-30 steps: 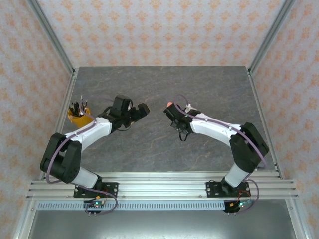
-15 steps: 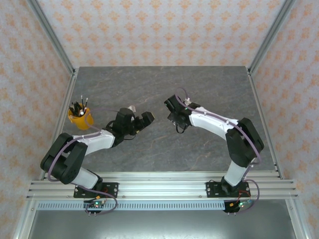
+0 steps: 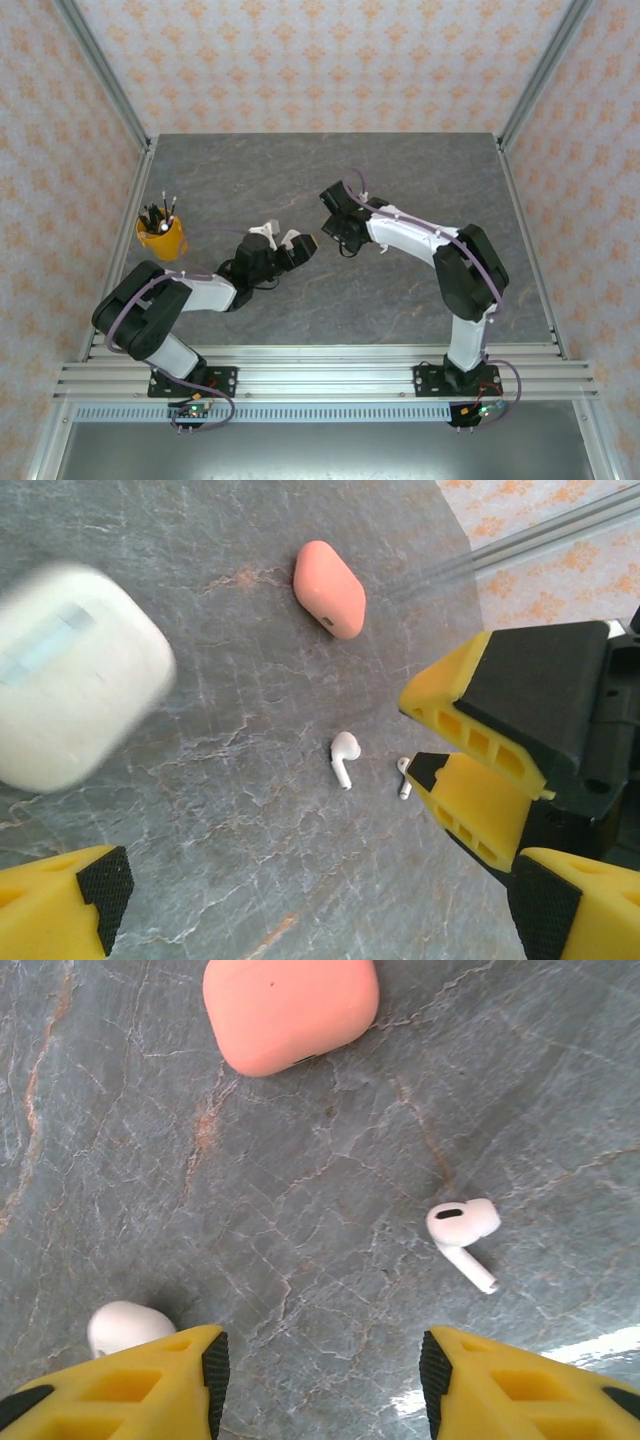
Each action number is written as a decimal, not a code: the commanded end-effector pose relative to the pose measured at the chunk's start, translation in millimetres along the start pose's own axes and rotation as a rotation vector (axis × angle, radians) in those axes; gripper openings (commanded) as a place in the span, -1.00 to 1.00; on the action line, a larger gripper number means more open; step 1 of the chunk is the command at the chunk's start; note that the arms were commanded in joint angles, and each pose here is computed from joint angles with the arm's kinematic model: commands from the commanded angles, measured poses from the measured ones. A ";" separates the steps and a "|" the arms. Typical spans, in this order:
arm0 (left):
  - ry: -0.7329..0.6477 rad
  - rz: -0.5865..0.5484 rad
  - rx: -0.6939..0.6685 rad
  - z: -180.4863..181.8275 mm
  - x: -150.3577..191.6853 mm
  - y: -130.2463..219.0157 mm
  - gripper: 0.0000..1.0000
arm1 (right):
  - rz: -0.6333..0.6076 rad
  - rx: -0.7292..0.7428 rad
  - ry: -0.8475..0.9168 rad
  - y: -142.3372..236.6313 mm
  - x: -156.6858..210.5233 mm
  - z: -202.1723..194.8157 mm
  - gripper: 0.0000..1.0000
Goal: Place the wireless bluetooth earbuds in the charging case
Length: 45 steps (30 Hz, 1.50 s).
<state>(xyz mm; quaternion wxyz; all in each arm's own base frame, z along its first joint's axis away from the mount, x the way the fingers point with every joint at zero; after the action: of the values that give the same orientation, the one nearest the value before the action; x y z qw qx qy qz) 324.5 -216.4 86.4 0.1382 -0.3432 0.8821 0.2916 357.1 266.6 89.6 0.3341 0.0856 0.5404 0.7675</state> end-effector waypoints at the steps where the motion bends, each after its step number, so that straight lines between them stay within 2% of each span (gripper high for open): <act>1: -0.051 -0.105 -0.017 2.1 -15.6 6.3 0.98 | 0.013 -0.026 -0.008 -1.4 -2.3 12.1 0.08; 6: -0.101 -0.161 -0.047 -8.9 -36.8 24.5 0.98 | 0.028 -0.046 0.070 0.0 3.1 19.2 0.12; 13: -0.081 -0.249 -0.221 3.6 -98.2 73.2 1.00 | 0.083 -0.053 0.269 -13.4 22.4 34.5 0.48; 18: -0.047 -0.228 -0.312 17.6 -125.5 86.4 1.00 | 0.091 -0.031 0.386 -21.8 43.3 51.7 0.62; 25: 0.006 -0.166 -0.339 26.3 -155.9 74.8 1.00 | 0.077 0.033 0.615 -35.3 74.4 76.5 0.64; 30: 0.046 -0.170 -0.345 37.1 -168.2 76.6 1.00 | 0.025 0.107 0.749 -46.5 77.6 88.0 0.65; 39: 0.062 -0.156 -0.333 45.7 -167.2 73.9 1.00 | 0.001 0.177 0.791 -71.5 74.9 86.5 0.60; 45: 0.075 -0.152 -0.324 45.9 -167.0 71.6 1.00 | 0.007 0.165 0.796 -80.4 78.5 91.2 0.51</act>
<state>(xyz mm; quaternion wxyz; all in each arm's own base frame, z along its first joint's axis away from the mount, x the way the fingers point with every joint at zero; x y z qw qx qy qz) 392.7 -47.5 140.3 0.0469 -0.4457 0.7830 0.4314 380.3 409.5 57.0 0.1083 -0.1898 0.6539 0.7243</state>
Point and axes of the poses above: each hand's point on the last joint's axis, 136 mm out from that joint toward the fingers, its own y axis back along the fingers, its own z axis along the line the jaws close on, x = y × z, the point moved 1 cm from there along y, back along the fingers, and after that the axes turned 2 degrees about -y, right-handed, at the moved point
